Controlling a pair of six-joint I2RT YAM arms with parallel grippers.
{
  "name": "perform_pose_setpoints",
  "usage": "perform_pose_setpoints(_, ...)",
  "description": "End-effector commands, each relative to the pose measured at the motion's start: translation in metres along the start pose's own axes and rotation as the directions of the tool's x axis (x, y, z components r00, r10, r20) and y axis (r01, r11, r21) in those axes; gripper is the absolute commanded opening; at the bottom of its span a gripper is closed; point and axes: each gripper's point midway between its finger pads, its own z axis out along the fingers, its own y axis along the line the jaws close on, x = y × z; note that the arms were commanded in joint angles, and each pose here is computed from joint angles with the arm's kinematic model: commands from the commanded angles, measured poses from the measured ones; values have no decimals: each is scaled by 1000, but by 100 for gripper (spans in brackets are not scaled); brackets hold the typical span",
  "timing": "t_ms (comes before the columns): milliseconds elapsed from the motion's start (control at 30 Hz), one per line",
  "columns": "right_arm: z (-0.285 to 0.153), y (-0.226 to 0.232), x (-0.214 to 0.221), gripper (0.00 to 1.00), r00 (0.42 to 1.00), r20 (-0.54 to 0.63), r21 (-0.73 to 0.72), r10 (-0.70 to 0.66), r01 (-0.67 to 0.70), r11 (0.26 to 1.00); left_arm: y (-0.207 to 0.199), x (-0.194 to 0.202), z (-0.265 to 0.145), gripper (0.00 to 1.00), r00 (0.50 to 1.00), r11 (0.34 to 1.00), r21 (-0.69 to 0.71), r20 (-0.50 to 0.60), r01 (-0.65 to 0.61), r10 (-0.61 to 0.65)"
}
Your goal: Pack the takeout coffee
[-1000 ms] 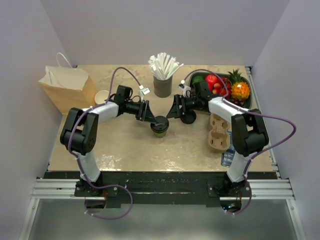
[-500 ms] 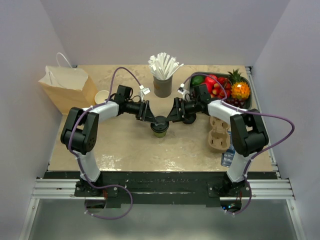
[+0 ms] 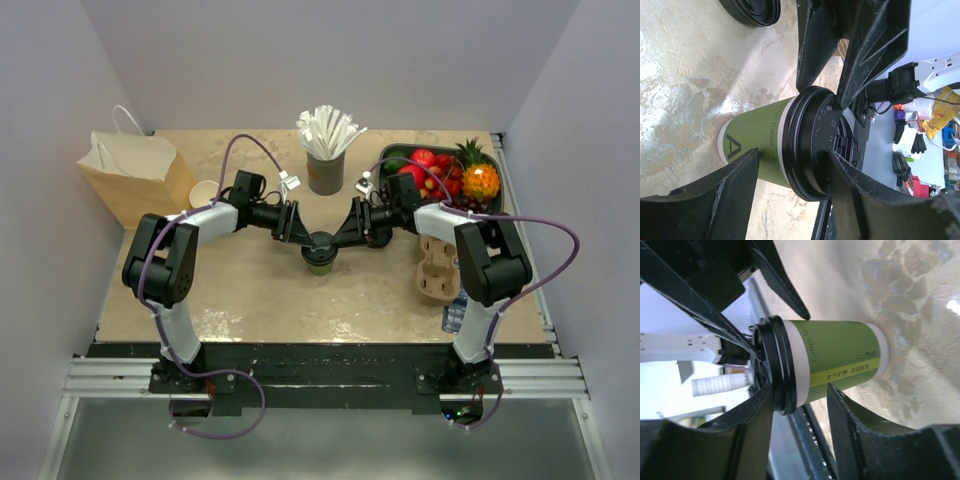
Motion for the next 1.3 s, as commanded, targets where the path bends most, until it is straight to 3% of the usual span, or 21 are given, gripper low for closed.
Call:
perform_pose_setpoints(0,8,-53,14,44,991,12,120,136,-137,983,14,6,-1,60,1000,1000,-25,-6,6,-7)
perform_pose_setpoints(300,7,-70,17,42,976,15,143,216,-216,966,14,5,-1,60,1000,1000,-22,1,4,-4)
perform_pose_setpoints(400,1,-48,-4,50,996,36,115,80,-83,990,11,3,-1,60,1000,1000,-11,4,-8,8)
perform_pose_setpoints(533,-14,-12,-28,69,991,59,90,-117,112,990,3,-3,-4,61,998,998,12,5,-59,59)
perform_pose_setpoints(633,-20,3,-41,73,976,83,86,-200,193,977,0,-10,-7,62,994,994,4,-8,-112,112)
perform_pose_setpoints(933,-15,11,-53,74,973,78,24,-218,217,976,-12,-29,-17,65,980,980,-18,-14,-198,198)
perform_pose_setpoints(1267,-9,-7,-56,71,977,52,61,-207,204,977,-2,-25,-20,63,987,985,-74,-26,-159,157)
